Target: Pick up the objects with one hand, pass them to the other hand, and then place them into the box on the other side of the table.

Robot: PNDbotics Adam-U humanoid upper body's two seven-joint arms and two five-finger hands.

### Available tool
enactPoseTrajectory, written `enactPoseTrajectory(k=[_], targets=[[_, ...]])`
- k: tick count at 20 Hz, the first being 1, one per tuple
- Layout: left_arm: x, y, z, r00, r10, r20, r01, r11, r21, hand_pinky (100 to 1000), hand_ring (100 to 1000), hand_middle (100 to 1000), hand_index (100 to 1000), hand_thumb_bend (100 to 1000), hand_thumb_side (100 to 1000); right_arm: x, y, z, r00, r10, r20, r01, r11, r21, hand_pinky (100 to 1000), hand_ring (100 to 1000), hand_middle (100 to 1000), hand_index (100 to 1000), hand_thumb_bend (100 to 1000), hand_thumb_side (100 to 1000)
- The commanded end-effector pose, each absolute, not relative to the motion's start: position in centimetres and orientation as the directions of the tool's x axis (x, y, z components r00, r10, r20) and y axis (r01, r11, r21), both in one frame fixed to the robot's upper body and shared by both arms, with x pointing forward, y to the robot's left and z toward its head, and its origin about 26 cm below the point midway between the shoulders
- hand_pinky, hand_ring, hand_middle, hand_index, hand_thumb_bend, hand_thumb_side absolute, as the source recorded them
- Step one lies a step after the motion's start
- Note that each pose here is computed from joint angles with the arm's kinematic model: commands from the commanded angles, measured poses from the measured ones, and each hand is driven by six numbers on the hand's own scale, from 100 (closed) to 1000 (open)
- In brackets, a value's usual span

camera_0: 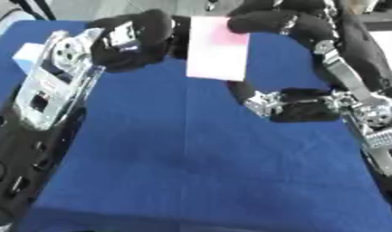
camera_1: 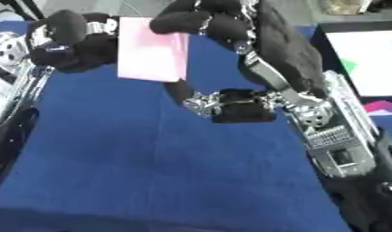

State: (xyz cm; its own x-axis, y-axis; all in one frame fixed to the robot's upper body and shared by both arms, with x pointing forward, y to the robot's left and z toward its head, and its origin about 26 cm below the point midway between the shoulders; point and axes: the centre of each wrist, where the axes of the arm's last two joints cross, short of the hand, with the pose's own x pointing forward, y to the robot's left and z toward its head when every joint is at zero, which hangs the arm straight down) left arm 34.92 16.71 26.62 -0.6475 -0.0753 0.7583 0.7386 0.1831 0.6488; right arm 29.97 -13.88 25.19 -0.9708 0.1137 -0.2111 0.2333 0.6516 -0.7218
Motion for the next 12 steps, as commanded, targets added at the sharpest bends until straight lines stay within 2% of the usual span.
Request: enactPoseTrajectory(k=[1, 7, 12], targets=[[34.8, 17.5, 27.6, -0.656, -0.062, 0.752, 0.727, 0.213, 0.652, 822, 721, 757, 895, 767, 1000, 29.7, -14.4, 26.0, -0.961, 0.127, -0.247, 0.268, 0.652, -0.709, 748, 630, 466, 812, 100, 100], [34.9, 19.2, 27.8, -0.647, -0.049, 0.761, 0.716, 0.304, 0.629, 825, 723, 757, 895, 744, 1000, 30.0, -15.7, 26.2, -0.949, 0.185, -0.256, 0.313, 0.652, -0.690, 748, 632, 468, 811, 100, 100], [35.2, 22.8, 27.1, -0.623, -0.118, 0.773, 0.645, 0.482, 0.593, 816, 710, 739, 885, 665, 1000, 30.6, -19.1, 26.6, -0.912, 0.349, -0.216, 0.401, 0.644, -0.652, 751, 628, 468, 813, 100, 100]])
